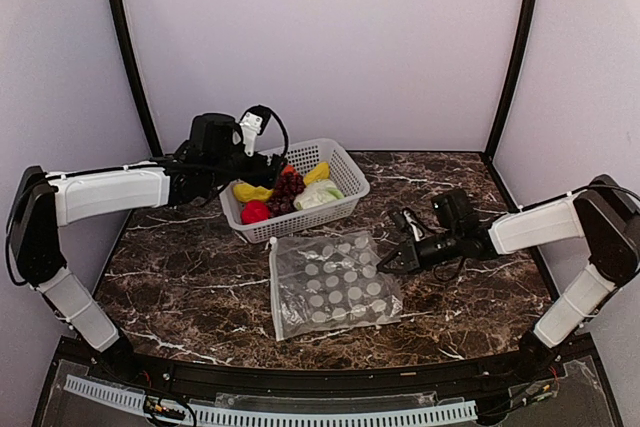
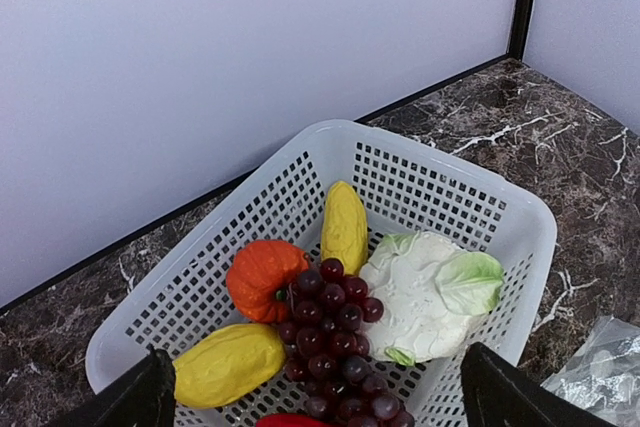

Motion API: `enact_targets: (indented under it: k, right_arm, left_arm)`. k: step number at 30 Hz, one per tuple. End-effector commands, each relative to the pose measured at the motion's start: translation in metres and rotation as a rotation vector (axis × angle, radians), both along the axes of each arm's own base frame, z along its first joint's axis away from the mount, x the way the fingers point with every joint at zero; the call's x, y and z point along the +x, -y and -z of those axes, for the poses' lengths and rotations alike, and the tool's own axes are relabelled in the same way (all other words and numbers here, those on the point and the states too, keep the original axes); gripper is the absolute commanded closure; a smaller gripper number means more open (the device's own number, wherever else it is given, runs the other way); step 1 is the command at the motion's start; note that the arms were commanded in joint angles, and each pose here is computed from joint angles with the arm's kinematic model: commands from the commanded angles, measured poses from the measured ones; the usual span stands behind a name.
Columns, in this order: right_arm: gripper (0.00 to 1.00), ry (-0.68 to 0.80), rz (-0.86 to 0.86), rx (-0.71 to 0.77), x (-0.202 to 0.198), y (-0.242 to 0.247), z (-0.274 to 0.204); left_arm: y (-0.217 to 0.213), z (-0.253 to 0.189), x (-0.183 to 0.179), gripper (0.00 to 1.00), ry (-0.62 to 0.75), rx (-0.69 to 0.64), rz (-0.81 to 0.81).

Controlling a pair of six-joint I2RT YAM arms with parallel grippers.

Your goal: Open the zip-top bag and remove the fake food

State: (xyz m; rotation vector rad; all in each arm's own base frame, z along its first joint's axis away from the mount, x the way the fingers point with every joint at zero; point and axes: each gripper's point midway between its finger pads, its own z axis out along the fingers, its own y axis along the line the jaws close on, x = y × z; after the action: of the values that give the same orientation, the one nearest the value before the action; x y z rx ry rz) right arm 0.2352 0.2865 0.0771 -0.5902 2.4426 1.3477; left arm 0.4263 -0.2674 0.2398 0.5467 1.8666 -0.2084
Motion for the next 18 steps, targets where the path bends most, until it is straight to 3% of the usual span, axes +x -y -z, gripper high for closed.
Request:
enact_targets:
  k: [1, 4, 6, 14, 18]
  right_arm:
    - [1.0, -0.004, 0.005, 0.002, -0.002, -0.015, -0.002]
    - [0.98, -0.015, 0.003, 0.008, -0.009, -0.02, 0.0]
    - [0.88, -0.019, 0.006, 0.008, -0.012, -0.02, 0.001]
    - [0.25, 0.041, 0.033, -0.042, -0.014, -0.006, -0.014]
    - [0.02, 0.113, 0.05, -0.051, -0.007, 0.002, -0.035]
  left_arm:
    - [-0.014, -0.003, -0.026, 0.01, -0.076, -0.02, 0.007]
    - [-0.022, 0.006, -0.038, 0.01, -0.138, -0.031, -0.012]
    - [-0.024, 0.01, -0.047, 0.01, -0.179, -0.068, -0.018]
    - [-0.029, 0.014, -0.088, 0.01, -0.303, -0.191, 0.022]
    - [-0.043, 0.008, -0.104, 0.01, -0.332, -0.219, -0.015]
